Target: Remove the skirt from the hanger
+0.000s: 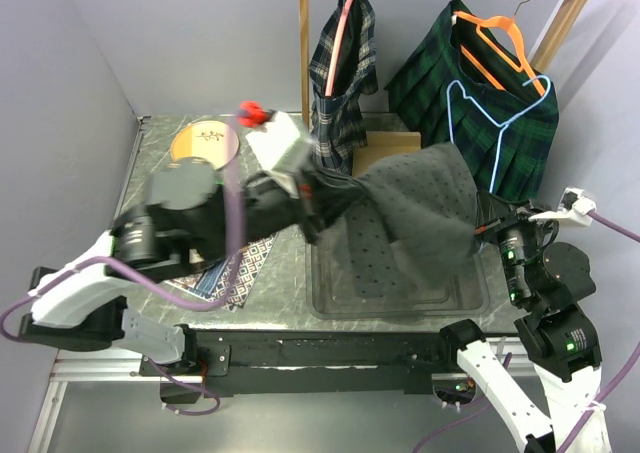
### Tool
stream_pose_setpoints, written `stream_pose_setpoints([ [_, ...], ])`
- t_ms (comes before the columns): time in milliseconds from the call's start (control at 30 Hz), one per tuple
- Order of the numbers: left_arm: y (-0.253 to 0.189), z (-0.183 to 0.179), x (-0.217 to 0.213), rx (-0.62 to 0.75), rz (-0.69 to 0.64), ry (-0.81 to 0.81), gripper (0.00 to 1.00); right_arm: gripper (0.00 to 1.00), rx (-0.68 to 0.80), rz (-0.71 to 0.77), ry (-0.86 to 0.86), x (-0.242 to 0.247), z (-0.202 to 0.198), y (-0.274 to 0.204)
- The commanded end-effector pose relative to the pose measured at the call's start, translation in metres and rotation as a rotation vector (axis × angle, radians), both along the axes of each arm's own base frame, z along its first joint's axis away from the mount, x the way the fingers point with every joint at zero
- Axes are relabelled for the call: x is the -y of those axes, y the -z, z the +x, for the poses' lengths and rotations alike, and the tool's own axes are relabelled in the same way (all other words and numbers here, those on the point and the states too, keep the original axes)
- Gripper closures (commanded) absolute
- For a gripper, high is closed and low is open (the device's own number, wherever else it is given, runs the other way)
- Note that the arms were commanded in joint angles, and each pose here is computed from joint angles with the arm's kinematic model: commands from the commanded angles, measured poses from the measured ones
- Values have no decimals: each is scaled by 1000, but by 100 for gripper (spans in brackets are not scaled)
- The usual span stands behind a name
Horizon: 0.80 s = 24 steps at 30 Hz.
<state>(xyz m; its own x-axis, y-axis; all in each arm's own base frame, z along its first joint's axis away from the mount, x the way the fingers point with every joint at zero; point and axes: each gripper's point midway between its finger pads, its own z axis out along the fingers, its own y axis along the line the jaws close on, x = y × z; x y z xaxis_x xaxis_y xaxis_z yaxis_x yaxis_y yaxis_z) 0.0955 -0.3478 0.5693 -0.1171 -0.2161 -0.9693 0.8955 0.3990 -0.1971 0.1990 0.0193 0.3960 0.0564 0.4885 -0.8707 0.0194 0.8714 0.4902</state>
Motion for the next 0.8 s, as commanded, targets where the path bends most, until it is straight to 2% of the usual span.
stream_pose_setpoints([
  [0, -51, -11, -33, 19, -182, 28, 99, 100, 80, -3, 59, 15, -10, -24],
  [533, -63, -4, -34, 53, -213, -10, 99, 100, 81, -37, 8, 5, -5, -36],
  [767, -48, 12, -15, 81, -152, -91, 99, 100, 78, -62, -5, 2, -4, -37],
])
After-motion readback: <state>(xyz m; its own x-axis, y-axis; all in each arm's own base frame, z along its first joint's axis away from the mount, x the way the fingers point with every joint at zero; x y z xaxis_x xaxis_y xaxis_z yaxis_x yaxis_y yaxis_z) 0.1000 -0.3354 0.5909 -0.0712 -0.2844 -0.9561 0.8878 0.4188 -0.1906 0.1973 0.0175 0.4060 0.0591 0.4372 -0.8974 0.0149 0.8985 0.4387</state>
